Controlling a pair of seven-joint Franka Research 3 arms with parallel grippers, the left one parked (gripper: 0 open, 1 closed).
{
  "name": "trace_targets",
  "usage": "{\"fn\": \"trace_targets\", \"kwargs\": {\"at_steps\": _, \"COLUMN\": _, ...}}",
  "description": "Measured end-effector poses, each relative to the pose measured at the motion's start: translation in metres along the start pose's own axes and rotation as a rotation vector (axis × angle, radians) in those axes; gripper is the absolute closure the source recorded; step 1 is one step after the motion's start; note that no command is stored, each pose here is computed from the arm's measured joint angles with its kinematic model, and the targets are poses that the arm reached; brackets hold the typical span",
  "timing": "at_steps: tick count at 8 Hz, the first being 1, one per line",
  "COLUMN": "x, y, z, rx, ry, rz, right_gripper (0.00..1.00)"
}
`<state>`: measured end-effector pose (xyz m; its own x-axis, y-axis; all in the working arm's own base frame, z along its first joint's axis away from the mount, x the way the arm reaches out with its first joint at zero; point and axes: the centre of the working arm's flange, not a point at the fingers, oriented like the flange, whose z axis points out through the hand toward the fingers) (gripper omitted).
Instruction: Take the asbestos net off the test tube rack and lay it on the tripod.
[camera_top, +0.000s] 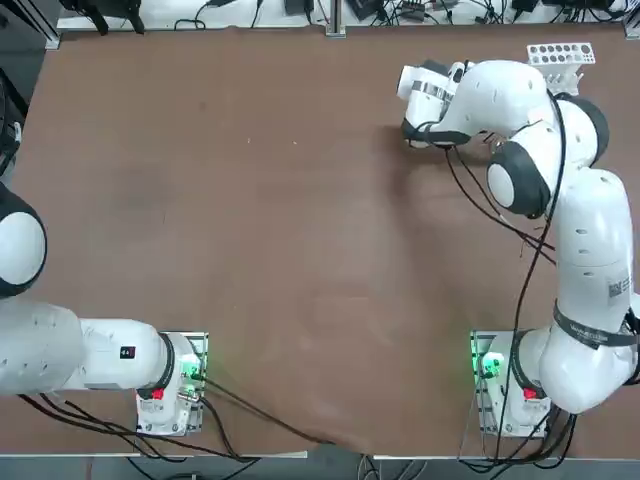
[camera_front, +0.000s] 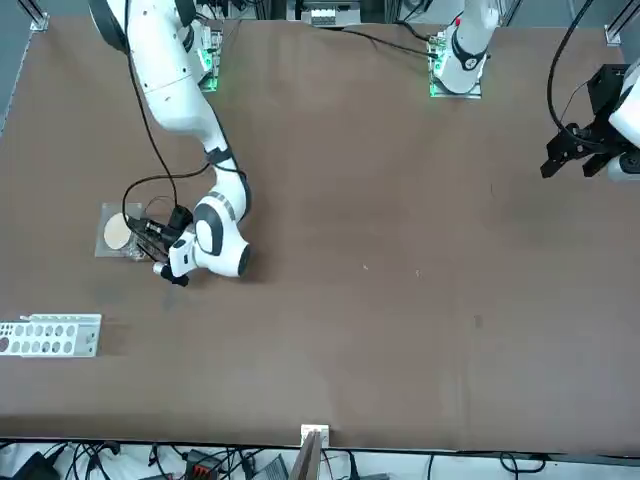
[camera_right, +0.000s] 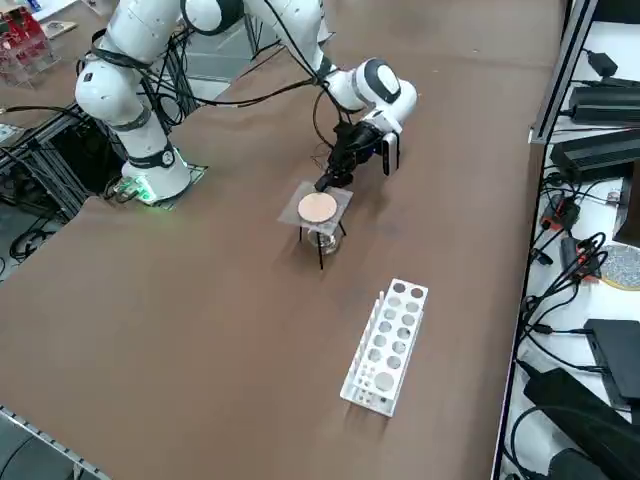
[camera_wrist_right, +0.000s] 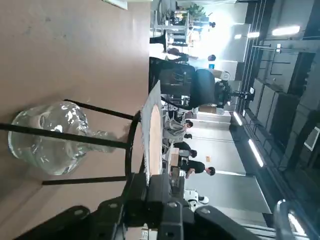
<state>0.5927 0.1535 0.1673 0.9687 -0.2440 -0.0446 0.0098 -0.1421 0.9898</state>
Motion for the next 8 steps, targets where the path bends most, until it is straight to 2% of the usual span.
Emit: {"fn": "trace_targets", "kwargs": {"at_steps": 8, "x": -0.003, "y": -0.012, "z": 0.003, "rx": -0.007, "ry": -0.010, "rz": -0.017, "right_gripper": 0.98}}
